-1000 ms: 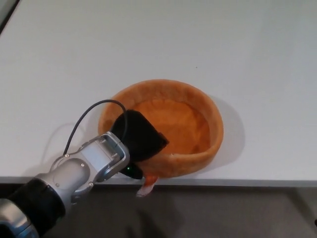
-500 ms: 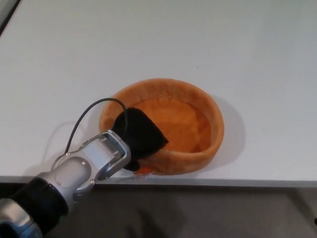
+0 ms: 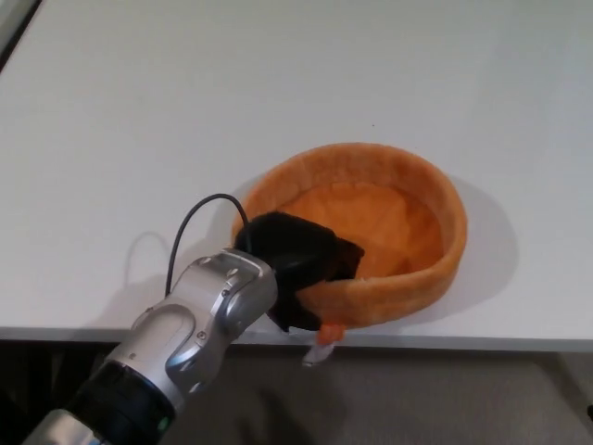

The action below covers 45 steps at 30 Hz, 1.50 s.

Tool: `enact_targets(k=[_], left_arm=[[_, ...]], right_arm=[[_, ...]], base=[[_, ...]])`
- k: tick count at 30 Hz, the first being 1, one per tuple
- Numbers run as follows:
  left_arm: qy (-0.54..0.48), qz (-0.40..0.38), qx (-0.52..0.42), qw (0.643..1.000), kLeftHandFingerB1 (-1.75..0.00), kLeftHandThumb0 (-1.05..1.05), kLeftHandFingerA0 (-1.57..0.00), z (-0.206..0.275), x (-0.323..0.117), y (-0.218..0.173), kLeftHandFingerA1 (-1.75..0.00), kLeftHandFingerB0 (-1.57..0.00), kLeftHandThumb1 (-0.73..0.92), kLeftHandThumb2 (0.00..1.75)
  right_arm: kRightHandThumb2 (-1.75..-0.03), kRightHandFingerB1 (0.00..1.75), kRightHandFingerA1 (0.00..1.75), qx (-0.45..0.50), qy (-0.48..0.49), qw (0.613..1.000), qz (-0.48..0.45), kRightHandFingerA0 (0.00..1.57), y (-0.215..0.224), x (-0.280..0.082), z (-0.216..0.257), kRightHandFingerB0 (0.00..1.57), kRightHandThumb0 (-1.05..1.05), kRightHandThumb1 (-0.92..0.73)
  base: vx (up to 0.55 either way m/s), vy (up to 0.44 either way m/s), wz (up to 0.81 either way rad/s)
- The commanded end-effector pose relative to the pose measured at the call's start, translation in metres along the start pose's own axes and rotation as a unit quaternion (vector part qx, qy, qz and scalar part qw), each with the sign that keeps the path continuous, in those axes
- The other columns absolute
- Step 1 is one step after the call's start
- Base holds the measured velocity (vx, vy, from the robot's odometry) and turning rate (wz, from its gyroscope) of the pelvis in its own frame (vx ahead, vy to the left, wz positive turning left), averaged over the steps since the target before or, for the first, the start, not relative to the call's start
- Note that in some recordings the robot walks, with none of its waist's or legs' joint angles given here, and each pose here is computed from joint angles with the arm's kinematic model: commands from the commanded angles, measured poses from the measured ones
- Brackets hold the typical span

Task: A soft plate is kept in the center of the table close to the robot and the robot uses its left hand to pick up the plate, turns it upside down and places it back on the table

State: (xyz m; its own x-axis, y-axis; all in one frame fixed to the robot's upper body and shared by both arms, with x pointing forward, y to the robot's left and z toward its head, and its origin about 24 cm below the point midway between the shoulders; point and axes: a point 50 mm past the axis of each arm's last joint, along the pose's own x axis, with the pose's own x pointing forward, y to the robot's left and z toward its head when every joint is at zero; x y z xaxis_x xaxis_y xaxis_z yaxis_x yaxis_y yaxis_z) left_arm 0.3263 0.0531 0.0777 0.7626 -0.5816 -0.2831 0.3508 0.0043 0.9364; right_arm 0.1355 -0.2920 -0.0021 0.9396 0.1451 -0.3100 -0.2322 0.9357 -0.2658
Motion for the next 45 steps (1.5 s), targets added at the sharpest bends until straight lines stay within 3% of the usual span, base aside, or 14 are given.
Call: enact_targets(k=[1,10,13,14,18,19,20,29,30,31,38,39,43,45], left_arm=[[-0.093,-0.138,-0.253,0.953,-1.75,-0.19,-0.83,0.023,-0.006,-0.008,-1.75,-0.71,0.48,0.74],[-0.144,-0.173,-0.405,0.886,-1.75,-0.22,-0.83,0.041,-0.004,0.003,-1.75,-0.65,0.46,0.81],[-0.192,-0.167,-0.509,0.822,-1.75,-0.19,-0.89,0.046,-0.003,0.009,-1.75,-0.63,0.44,0.84],[-0.199,-0.165,-0.539,0.802,-1.33,-0.28,-1.21,0.048,-0.002,0.010,-1.46,-0.95,0.37,0.95],[-0.252,-0.151,-0.632,0.717,-1.75,-0.14,-0.95,0.062,-0.003,0.026,-1.75,-0.70,0.39,0.97],[-0.271,-0.142,-0.659,0.687,-1.75,-0.13,-0.98,0.066,-0.004,0.032,-1.75,-0.74,0.37,0.99],[-0.290,-0.136,-0.682,0.657,-1.75,-0.13,-0.97,0.069,-0.004,0.039,-1.75,-0.74,0.40,0.94],[-0.398,-0.039,-0.814,0.422,-1.75,-0.13,-0.96,0.079,-0.003,0.076,-1.75,-0.76,0.42,0.77],[-0.391,-0.001,-0.835,0.388,-1.35,-0.24,-1.23,0.078,-0.002,0.083,-1.39,-1.15,0.31,0.86],[-0.390,0.010,-0.838,0.381,-1.75,-0.19,-0.98,0.077,-0.002,0.085,-1.75,-0.77,0.40,0.76],[-0.381,0.123,-0.874,0.275,-1.75,-0.11,-0.89,0.053,-0.001,0.085,-1.75,-0.66,0.43,0.83],[-0.379,0.138,-0.877,0.261,-1.37,-0.26,-1.21,0.046,-0.001,0.083,-1.46,-1.02,0.41,0.92],[-0.353,0.183,-0.897,0.194,-1.75,-0.21,-0.94,0.026,-0.002,0.073,-1.75,-0.70,0.48,0.82],[-0.335,0.203,-0.907,0.156,-1.75,-0.21,-0.94,0.016,-0.004,0.067,-1.75,-0.70,0.48,0.80]], right_arm=[[-1.07,0.46,0.54,-0.004,0.013,1.000,0.003,0.32,-0.006,-0.004,-0.001,0.15,-0.79,-0.73],[-0.67,0.34,0.43,-0.011,0.011,1.000,0.007,0.38,-0.008,-0.002,0.000,0.23,-0.78,-0.90],[-0.68,0.34,0.44,-0.007,0.013,1.000,0.012,0.37,-0.007,-0.001,-0.001,0.23,-0.78,-0.91],[-0.67,0.34,0.45,-0.004,0.013,1.000,0.013,0.38,-0.007,-0.001,-0.001,0.24,-0.78,-0.90],[-0.67,0.35,0.45,-0.005,0.015,1.000,0.012,0.38,-0.006,-0.004,-0.002,0.25,-0.79,-0.91],[-1.08,0.47,0.56,-0.012,0.018,1.000,0.014,0.32,-0.005,-0.006,-0.003,0.17,-0.78,-0.73],[-0.67,0.34,0.45,-0.012,0.019,1.000,0.014,0.36,-0.005,-0.006,-0.003,0.22,-0.80,-0.92],[-0.67,0.33,0.43,0.007,0.026,1.000,0.003,0.39,-0.004,-0.006,-0.002,0.26,-0.78,-0.90],[-0.67,0.33,0.44,0.003,0.029,1.000,0.000,0.40,-0.006,-0.005,-0.002,0.27,-0.79,-0.89],[-0.67,0.34,0.44,0.001,0.029,1.000,0.001,0.39,-0.007,-0.005,-0.002,0.26,-0.80,-0.90],[-0.68,0.34,0.43,-0.005,0.027,1.000,0.012,0.38,-0.007,-0.006,-0.002,0.27,-0.78,-0.91],[-0.68,0.33,0.42,-0.007,0.027,1.000,0.013,0.38,-0.008,-0.005,-0.002,0.27,-0.80,-0.90],[-1.07,0.46,0.53,-0.021,0.027,0.999,0.014,0.31,-0.010,-0.006,-0.001,0.19,-0.78,-0.72],[-0.68,0.33,0.43,-0.023,0.025,0.999,0.017,0.38,-0.010,-0.004,0.000,0.25,-0.80,-0.92]], base=[[0.00,0.000,0.00],[0.00,0.000,0.00],[0.00,0.000,0.00],[0.00,0.000,0.00],[0.00,0.000,0.00],[0.00,0.000,0.00],[0.00,0.000,0.00],[0.00,0.000,0.00],[0.00,0.000,0.00],[0.00,0.000,0.00],[0.00,0.000,0.00],[0.00,0.000,0.00],[0.00,0.000,0.00],[0.00,0.000,0.00]])
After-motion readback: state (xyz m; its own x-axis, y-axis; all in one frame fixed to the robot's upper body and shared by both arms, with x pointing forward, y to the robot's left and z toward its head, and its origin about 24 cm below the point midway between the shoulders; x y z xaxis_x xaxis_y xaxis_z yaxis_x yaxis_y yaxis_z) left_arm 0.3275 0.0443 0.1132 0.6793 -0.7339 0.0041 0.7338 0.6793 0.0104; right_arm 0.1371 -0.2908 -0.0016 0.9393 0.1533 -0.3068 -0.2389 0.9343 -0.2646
